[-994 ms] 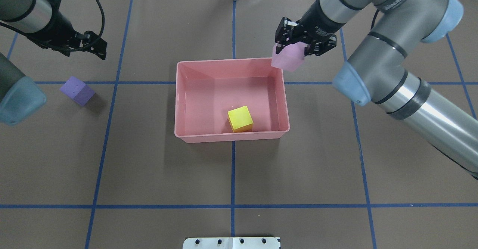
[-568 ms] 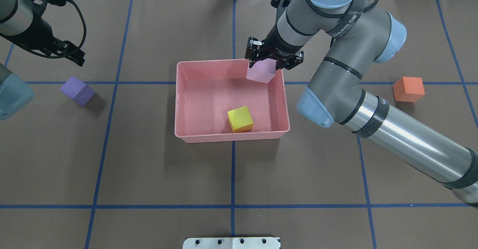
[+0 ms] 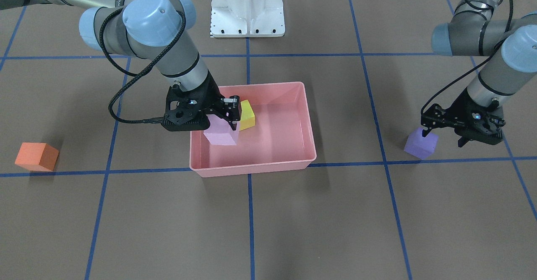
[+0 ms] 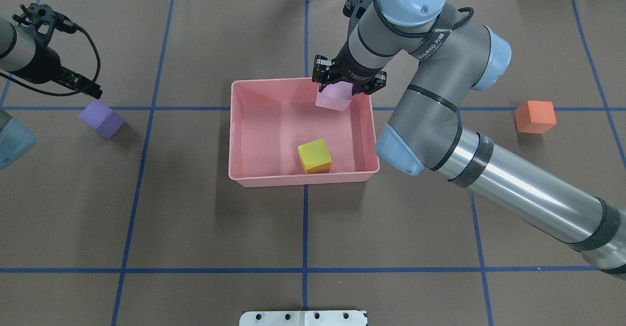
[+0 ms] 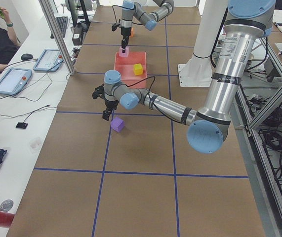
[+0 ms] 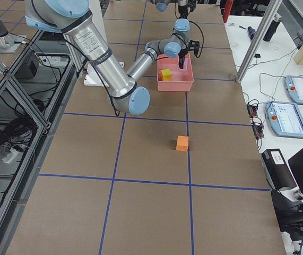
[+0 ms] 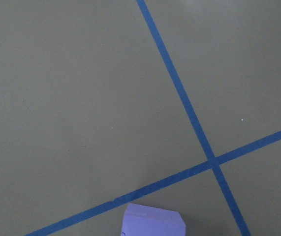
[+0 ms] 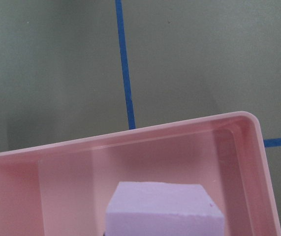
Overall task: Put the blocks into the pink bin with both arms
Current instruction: 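Drop light pink cube into bin with right gripper while left reaches purple cube, then grasp purple cube with left gripper while right gripper moves toward orange cube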
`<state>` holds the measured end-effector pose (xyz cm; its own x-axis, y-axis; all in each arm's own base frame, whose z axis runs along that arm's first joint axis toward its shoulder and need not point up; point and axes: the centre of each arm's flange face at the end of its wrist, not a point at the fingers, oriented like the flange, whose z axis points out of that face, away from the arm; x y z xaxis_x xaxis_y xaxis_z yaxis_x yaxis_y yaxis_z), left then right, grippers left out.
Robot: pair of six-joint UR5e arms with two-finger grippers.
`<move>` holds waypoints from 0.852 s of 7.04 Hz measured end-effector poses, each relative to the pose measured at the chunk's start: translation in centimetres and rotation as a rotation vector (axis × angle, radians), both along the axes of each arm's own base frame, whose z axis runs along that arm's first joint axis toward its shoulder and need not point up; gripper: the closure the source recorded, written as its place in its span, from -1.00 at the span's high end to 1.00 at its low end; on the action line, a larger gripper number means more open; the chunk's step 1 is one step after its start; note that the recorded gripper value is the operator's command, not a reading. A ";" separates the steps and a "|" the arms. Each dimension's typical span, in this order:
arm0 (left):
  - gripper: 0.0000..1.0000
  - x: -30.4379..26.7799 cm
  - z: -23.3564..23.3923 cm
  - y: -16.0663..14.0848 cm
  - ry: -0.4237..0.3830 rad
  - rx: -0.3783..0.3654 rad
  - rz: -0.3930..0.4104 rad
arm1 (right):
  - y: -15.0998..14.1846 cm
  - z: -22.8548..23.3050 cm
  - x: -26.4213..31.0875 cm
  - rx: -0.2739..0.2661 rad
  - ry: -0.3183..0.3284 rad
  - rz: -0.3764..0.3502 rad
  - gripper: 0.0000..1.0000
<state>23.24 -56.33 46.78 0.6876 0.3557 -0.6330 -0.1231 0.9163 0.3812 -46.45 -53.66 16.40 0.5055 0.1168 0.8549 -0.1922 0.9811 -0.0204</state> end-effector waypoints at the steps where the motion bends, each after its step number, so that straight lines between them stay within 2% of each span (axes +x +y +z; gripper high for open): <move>1: 1.00 0.3 0.5 0.3 0.012 -0.023 -0.024 | 0.0 -0.3 -0.1 -0.005 -0.003 0.011 1.00; 3: 1.00 2.4 0.7 1.6 0.044 -0.054 -0.062 | 0.1 -1.0 0.0 -0.012 -0.013 0.024 1.00; 6: 1.00 4.5 1.5 2.5 0.020 -0.051 -0.067 | 0.1 -1.6 0.3 -0.005 -0.023 0.028 1.00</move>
<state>27.75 -53.83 48.30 0.6956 0.2764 -0.6631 -0.0533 0.9403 0.3361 -46.11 -53.53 14.76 0.4820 0.1351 0.8657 -0.2188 0.9753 -0.0304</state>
